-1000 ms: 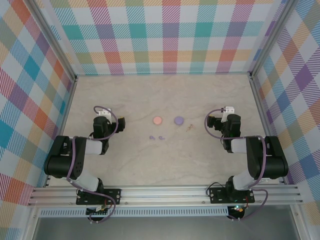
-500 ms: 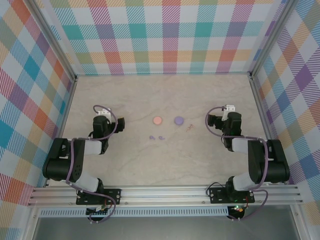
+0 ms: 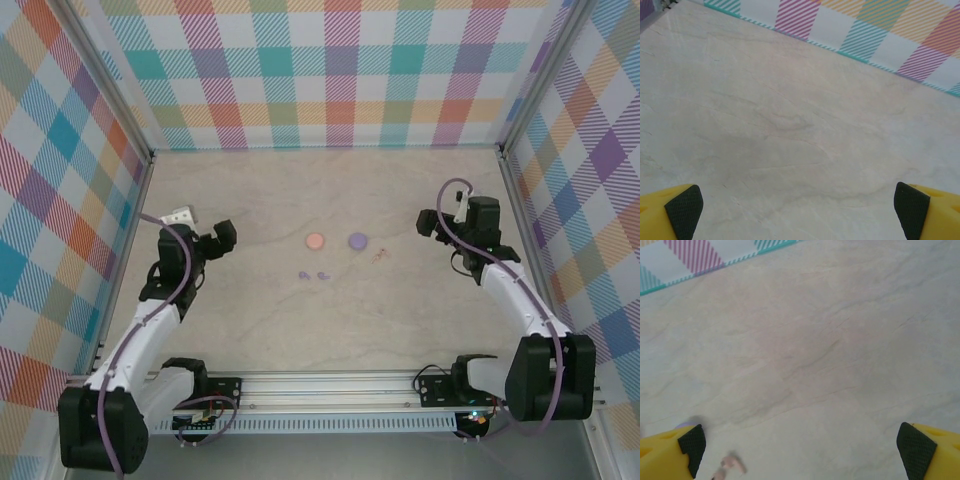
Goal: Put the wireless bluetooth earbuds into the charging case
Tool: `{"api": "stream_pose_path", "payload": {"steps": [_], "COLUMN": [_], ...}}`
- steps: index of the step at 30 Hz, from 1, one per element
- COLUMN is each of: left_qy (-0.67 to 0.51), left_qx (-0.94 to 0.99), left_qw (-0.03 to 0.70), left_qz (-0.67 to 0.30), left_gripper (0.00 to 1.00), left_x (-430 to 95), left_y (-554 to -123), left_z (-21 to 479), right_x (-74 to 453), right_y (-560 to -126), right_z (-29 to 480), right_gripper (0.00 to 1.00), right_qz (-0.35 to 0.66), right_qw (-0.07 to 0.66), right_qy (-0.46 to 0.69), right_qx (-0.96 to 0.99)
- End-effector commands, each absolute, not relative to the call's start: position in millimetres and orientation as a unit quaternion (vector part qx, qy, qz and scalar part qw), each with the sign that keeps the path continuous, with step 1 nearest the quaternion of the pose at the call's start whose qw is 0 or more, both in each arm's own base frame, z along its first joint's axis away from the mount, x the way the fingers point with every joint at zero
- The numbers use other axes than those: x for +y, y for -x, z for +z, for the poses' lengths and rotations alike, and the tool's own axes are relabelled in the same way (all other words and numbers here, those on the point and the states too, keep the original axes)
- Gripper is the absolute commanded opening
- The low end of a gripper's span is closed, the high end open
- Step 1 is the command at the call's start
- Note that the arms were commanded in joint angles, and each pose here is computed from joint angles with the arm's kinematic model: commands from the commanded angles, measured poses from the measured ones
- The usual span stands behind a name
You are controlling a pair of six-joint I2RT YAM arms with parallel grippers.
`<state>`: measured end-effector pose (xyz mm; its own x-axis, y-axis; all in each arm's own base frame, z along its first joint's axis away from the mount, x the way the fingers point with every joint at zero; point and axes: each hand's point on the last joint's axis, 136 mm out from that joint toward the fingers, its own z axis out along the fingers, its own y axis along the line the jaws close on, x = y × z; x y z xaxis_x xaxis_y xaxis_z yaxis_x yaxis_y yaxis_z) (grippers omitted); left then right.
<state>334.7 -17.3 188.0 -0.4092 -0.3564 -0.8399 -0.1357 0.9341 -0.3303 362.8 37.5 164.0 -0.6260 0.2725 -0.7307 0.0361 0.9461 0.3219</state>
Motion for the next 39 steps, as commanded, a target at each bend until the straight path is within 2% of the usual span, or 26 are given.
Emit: {"api": "stream_pose_path", "payload": {"steps": [1, 6, 11, 13, 16, 19, 23, 26, 30, 32, 39], "left_qy": [0.195, 0.195, 0.137, 0.111, 0.074, 0.047, 0.023, 0.009, 0.005, 0.002, -0.007], "left_qx": [0.856, 0.878, 0.918, 0.929, 0.940, 0.943, 0.943, 0.941, 0.942, 0.942, 0.938], "left_qw": [0.442, 0.356, 0.272, 0.245, 0.212, 0.191, 0.167, 0.154, 0.137, 0.130, 0.108], "left_qz": [-0.186, -0.254, -0.255, -0.255, -0.258, -0.268, -0.286, -0.301, -0.307, -0.310, -0.328], "left_gripper": [1.00, 1.00, 0.99, 0.96, 0.85, 0.76, 0.66, 0.57, 0.51, 0.47, 0.45], "left_x": [-37.1, -71.4, -107.3, -122.2, -143.9, -165.0, -188.0, -202.3, -213.7, -217.8, -234.0], "left_y": [-313.3, -318.6, -325.9, -331.8, -346.5, -365.7, -391.5, -410.0, -427.0, -431.3, -435.7], "left_z": [171.5, 163.5, 149.8, 142.3, 132.5, 120.1, 103.6, 97.0, 82.0, 75.3, 58.9], "right_x": [71.5, 120.9, 173.0, 192.8, 222.7, 251.8, 278.2, 289.2, 303.4, 308.2, 320.0], "right_y": [-334.7, -327.5, -319.1, -317.2, -318.3, -323.0, -335.9, -345.1, -352.3, -354.5, -363.7], "right_z": [151.5, 139.3, 126.6, 125.9, 123.3, 121.5, 113.4, 104.4, 93.9, 89.5, 71.6], "right_gripper": [1.00, 1.00, 1.00, 1.00, 0.98, 0.83, 0.71, 0.49, 0.30, 0.25, 0.22], "right_qz": [0.234, 0.274, 0.294, 0.306, 0.332, 0.360, 0.384, 0.385, 0.395, 0.394, 0.380], "right_qw": [0.321, 0.233, 0.186, 0.173, 0.151, 0.126, 0.100, 0.084, 0.059, 0.053, 0.029], "right_qy": [-0.101, -0.048, 0.004, 0.019, 0.030, 0.041, 0.022, 0.011, 0.004, 0.000, -0.011], "right_qx": [0.912, 0.932, 0.937, 0.936, 0.931, 0.923, 0.918, 0.919, 0.917, 0.918, 0.924]}}
